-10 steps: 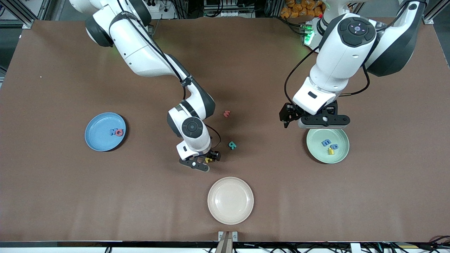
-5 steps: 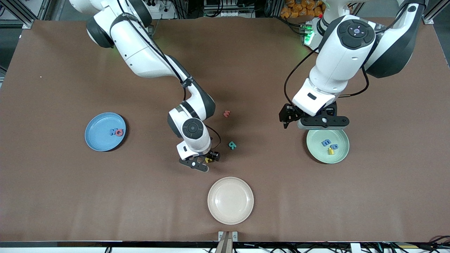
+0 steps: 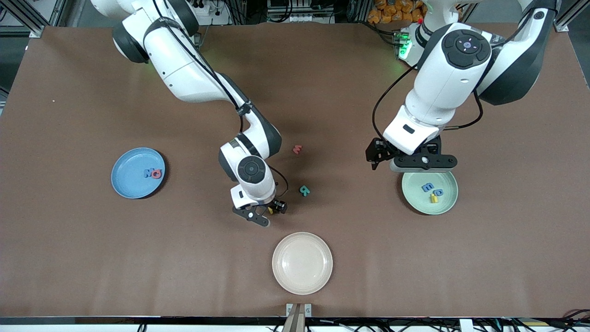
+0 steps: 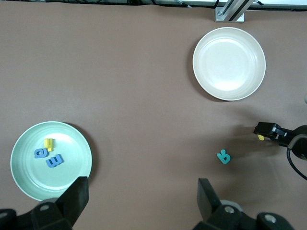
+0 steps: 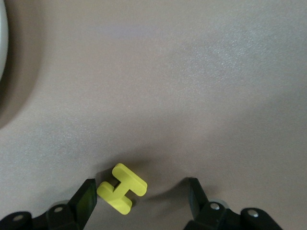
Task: Sort uppercase to blue plate, lowercase to green plate
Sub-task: 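Grasp the yellow H with the right gripper and lift it, then carry the yellow H over the blue plate with the right gripper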
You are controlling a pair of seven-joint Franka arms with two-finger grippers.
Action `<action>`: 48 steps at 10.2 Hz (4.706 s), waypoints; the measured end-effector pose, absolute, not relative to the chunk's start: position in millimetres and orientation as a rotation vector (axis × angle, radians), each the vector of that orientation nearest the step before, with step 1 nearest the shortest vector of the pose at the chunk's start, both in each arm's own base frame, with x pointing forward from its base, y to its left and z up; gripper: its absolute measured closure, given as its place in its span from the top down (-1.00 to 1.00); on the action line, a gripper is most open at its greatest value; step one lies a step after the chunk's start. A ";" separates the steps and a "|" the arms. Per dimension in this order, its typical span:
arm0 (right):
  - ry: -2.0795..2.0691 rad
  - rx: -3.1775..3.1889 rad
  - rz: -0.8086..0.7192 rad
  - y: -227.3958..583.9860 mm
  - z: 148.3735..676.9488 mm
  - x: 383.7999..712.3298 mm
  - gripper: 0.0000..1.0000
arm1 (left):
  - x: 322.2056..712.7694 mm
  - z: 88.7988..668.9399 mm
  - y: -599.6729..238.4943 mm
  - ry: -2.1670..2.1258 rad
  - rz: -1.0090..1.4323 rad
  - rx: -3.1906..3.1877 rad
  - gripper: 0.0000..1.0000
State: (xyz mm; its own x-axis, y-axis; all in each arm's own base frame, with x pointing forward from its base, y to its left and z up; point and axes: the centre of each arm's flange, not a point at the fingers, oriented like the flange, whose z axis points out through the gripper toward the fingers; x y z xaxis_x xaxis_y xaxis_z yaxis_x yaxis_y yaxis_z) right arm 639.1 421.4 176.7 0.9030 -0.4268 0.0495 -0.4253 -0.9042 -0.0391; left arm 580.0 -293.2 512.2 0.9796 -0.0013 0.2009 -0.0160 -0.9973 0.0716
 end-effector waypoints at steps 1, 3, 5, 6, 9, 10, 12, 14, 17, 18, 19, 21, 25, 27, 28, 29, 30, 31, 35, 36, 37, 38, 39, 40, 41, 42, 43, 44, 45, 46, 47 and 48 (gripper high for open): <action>0.682 -3.038 -0.088 421.6 176.3 638.9 0.67 | 580.8 512.0 -293.5 -0.014 0.315 3.049 1.00; 0.681 -3.041 -0.085 421.9 174.9 638.3 0.48 | 581.2 513.3 -293.6 -0.014 0.322 3.047 1.00; 0.681 -3.042 -0.084 421.9 175.0 638.3 0.44 | 581.6 513.9 -293.3 -0.014 0.325 3.047 1.00; 0.680 -3.042 -0.085 422.3 175.7 638.4 0.37 | 581.7 514.2 -293.3 -0.013 0.326 3.046 1.00; 0.680 -3.043 -0.084 422.3 176.5 638.7 0.27 | 581.9 514.3 -292.8 -0.012 0.326 3.046 1.00; 0.680 -3.043 -0.084 422.7 177.6 639.0 0.16 | 581.9 514.3 -292.8 -0.012 0.327 3.046 1.00; 0.680 -3.043 -0.084 422.8 178.3 639.2 0.08 | 582.1 514.4 -292.6 -0.012 0.327 3.046 1.00; 0.679 -3.045 -0.082 423.0 180.2 639.6 -0.10 | 582.7 514.4 -291.5 -0.009 0.327 3.047 1.00; 0.676 -3.046 -0.081 423.9 180.3 639.3 -0.13 | 582.5 514.5 -291.8 -0.010 0.327 3.046 1.00; 0.676 -3.046 -0.081 423.9 180.4 639.3 -0.13 | 582.4 514.4 -292.1 -0.010 0.327 3.046 1.00; 0.670 -3.048 -0.081 423.9 180.3 639.2 -0.13 | 581.9 514.4 -293.0 -0.012 0.327 3.046 1.00; 0.637 -3.064 -0.070 423.1 180.3 639.0 -0.13 | 579.5 513.5 -298.3 -0.016 0.323 3.045 1.00; 0.440 -3.194 0.074 404.5 183.0 638.7 -0.13 | 561.7 450.5 -352.9 -0.176 0.176 3.070 1.00; 0.251 -3.260 0.150 380.7 198.8 647.1 -0.13 | 533.9 402.6 -407.1 -0.332 0.080 3.075 1.00; 0.166 -3.289 0.175 366.5 210.3 652.3 -0.13 | 516.6 385.0 -431.9 -0.404 0.041 3.072 1.00; 0.075 -3.322 0.219 350.6 217.4 656.3 -0.13 | 501.0 367.4 -452.8 -0.468 0.009 3.066 1.00; -0.025 -3.357 0.286 330.5 221.2 660.1 -0.13 | 485.7 349.0 -473.4 -0.524 -0.019 3.048 1.00; -0.110 -3.380 0.355 312.9 223.5 662.6 -0.13 | 468.8 333.7 -493.1 -0.566 -0.043 3.033 1.00; -0.364 -3.416 0.702 231.4 226.6 668.4 -0.13 | 424.2 274.1 -538.2 -0.674 -0.092 3.014 1.00; -0.428 -3.406 0.778 209.2 226.0 669.8 -0.13 | 419.1 256.6 -541.9 -0.713 -0.087 3.027 1.00; -0.511 -3.384 0.851 182.9 227.3 671.3 -0.13 | 413.8 241.5 -546.4 -0.745 -0.080 3.029 1.00; -0.558 -3.362 0.925 155.1 228.4 670.8 -0.13 | 412.0 229.9 -549.6 -0.771 -0.055 3.020 1.00; -0.562 -3.338 1.018 130.4 226.9 666.6 -0.13 | 413.7 219.3 -549.1 -0.783 -0.038 3.016 1.00; -0.559 -3.305 1.117 109.3 225.0 660.7 -0.13 | 416.0 208.2 -547.0 -0.786 -0.036 3.016 1.00; -0.570 -3.256 1.196 92.0 221.2 654.7 -0.13 | 416.4 199.7 -546.2 -0.785 -0.040 3.014 1.00; -0.579 -3.200 1.263 72.2 214.0 647.2 -0.13 | 415.2 192.9 -545.9 -0.790 -0.049 3.014 1.00; -0.593 -3.142 1.321 47.3 207.0 639.9 -0.13 | 412.8 187.0 -546.2 -0.807 -0.052 3.018 0.98; -0.615 -3.094 1.354 24.6 203.2 634.9 -0.13 | 408.6 180.4 -547.6 -0.833 -0.052 3.022 0.97; -0.643 -3.063 1.348 9.7 200.3 633.0 -0.13 | 404.3 175.3 -549.6 -0.848 -0.057 3.023 0.94; -0.681 -3.028 1.287 -1.0 199.1 633.8 -0.13 | 401.2 173.6 -551.4 -0.858 -0.058 3.022 0.83; -0.710 -2.998 1.191 -15.6 203.8 636.8 -0.13 | 400.4 173.5 -552.1 -0.861 -0.058 3.022 0.57; -0.737 -2.987 1.109 -33.0 205.9 637.0 -0.13 | 400.8 172.5 -551.5 -0.860 -0.059 3.023 0.50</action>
